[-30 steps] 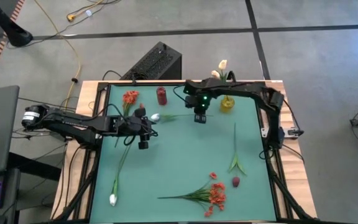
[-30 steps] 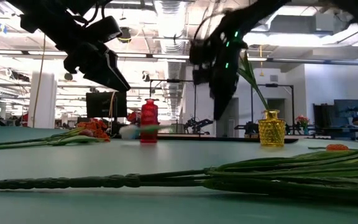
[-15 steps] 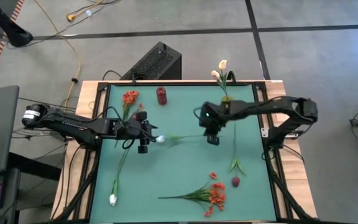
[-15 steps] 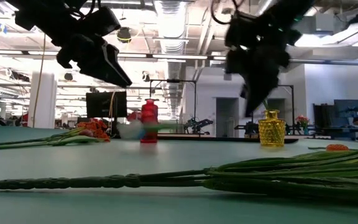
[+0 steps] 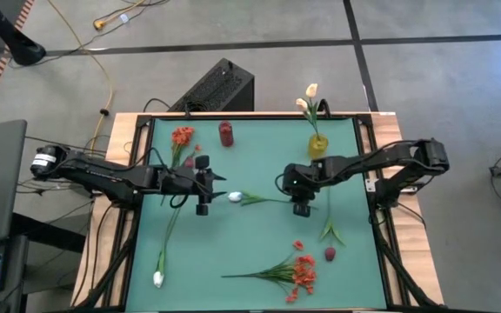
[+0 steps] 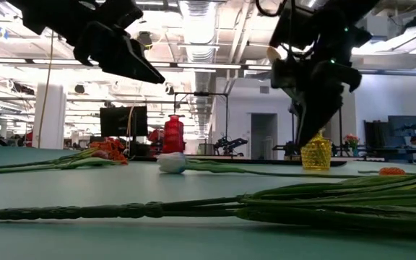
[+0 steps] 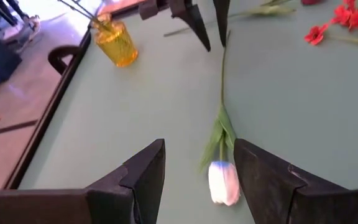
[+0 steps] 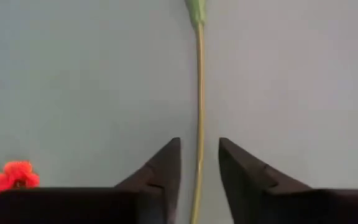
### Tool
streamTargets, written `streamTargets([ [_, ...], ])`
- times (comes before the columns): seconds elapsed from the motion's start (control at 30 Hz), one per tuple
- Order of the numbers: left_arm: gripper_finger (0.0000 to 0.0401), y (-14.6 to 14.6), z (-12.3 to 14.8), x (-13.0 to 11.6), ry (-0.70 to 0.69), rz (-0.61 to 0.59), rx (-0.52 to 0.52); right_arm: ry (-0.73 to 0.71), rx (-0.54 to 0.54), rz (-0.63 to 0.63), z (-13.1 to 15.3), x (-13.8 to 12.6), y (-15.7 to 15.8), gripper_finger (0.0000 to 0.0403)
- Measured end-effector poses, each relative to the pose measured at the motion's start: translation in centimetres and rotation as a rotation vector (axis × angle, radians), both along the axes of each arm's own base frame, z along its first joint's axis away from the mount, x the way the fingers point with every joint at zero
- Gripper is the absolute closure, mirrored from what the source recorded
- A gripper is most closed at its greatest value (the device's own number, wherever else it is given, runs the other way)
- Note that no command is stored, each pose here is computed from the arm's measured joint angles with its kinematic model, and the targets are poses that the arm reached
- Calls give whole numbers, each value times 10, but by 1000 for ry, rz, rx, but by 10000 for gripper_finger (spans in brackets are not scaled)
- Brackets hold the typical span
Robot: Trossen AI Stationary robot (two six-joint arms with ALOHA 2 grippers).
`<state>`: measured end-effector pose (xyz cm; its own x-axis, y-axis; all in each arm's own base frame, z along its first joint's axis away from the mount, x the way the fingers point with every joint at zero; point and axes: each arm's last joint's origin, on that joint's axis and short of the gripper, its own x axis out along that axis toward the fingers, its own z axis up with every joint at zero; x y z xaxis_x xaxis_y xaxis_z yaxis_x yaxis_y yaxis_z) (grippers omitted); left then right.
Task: Sort flowers into vase by color
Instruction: Put the top white flower into the yellow vase
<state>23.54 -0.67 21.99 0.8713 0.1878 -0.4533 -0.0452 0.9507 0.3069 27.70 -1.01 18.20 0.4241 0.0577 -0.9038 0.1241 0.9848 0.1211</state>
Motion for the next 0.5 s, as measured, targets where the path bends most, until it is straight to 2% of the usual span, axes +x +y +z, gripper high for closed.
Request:
streamTargets([
  [0.07,221,0,-1,0,-31,-17,8,-19,-17,-8,3,3,-1,232],
  [0.17,221,2,-18,-7,-142,-63,41,-90,-27,-14,5,11,-2,193],
  [0.23,221,10,-27,-16,-229,-31,49,-134,-29,-13,3,18,-2,174],
  [0.3,221,18,-25,-25,-310,5,41,-153,-29,-4,-2,24,1,164],
  [0.4,221,25,-15,-36,-379,-15,-25,-155,-28,11,-7,33,5,161],
  [0.5,221,30,-15,-45,-336,14,-80,-168,-34,-3,-13,44,10,168],
])
